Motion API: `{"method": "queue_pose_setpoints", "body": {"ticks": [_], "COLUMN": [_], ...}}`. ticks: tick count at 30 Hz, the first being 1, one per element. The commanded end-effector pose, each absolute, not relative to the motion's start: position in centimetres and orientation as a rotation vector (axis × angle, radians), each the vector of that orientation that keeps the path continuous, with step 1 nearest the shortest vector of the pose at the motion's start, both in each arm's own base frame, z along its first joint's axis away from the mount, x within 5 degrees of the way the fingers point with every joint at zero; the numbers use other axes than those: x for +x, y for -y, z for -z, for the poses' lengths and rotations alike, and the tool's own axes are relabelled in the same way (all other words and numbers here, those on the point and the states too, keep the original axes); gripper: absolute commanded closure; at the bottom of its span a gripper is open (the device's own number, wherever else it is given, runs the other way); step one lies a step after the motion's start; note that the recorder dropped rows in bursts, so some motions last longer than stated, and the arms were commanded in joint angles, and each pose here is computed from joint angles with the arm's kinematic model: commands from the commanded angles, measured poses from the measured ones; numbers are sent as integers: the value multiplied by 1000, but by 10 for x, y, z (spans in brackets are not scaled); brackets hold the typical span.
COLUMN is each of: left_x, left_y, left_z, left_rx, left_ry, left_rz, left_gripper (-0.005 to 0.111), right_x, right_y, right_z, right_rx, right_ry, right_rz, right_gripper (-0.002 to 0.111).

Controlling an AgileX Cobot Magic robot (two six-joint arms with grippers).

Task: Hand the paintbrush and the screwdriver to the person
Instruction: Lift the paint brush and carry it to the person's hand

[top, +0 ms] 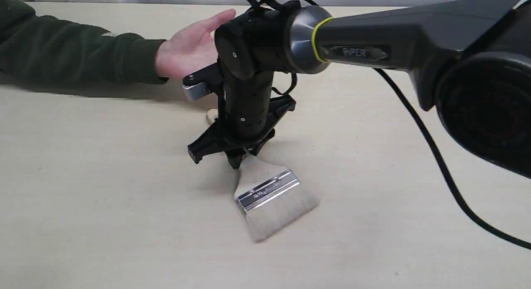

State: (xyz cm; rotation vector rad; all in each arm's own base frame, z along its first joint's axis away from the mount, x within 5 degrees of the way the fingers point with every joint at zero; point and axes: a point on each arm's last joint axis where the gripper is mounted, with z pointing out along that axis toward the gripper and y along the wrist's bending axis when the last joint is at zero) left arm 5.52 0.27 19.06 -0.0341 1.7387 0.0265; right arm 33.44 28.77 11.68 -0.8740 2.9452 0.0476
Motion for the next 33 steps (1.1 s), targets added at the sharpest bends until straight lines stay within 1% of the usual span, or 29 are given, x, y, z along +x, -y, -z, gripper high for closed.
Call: {"method": "queue_pose_setpoints", "body": {"ticks": [1,4,8,9,16,24,28,33], "left_x": [55,55,55,55,55,55,55,55], "left_y": [-2,-2,-2,-2,-2,-2,-2,-2], "left_z": [-190,-190,-190,-190,-191,-191,-191,-191], "left_rx": [-31,-31,-31,-31,-29,-29,-29,-29], "left_ry": [-1735,-1735,-1735,-1735,-1732,-1732,-1732,-1732], "left_rz": [-15,-15,-15,-15,-17,-17,-17,-17], "left_gripper": [107,107,107,107,107,107,107,107], "right_x": [321,305,289,287,283,301,318,346], "right_y": [-280,-271,-260,-258,-254,-262,-265,-259], "right_z": [-124,-136,-159,-162,-214,-254,-277,-288], "right_rx": [-930,-978,-956,-952,-891,-878,-803,-700], "right_ry": [-2930,-2863,-2771,-2761,-2561,-2411,-2350,-2332], "right_rz": [-72,-100,-167,-172,-265,-255,-284,-286], "right_gripper": [104,104,104,104,104,104,104,104]}}
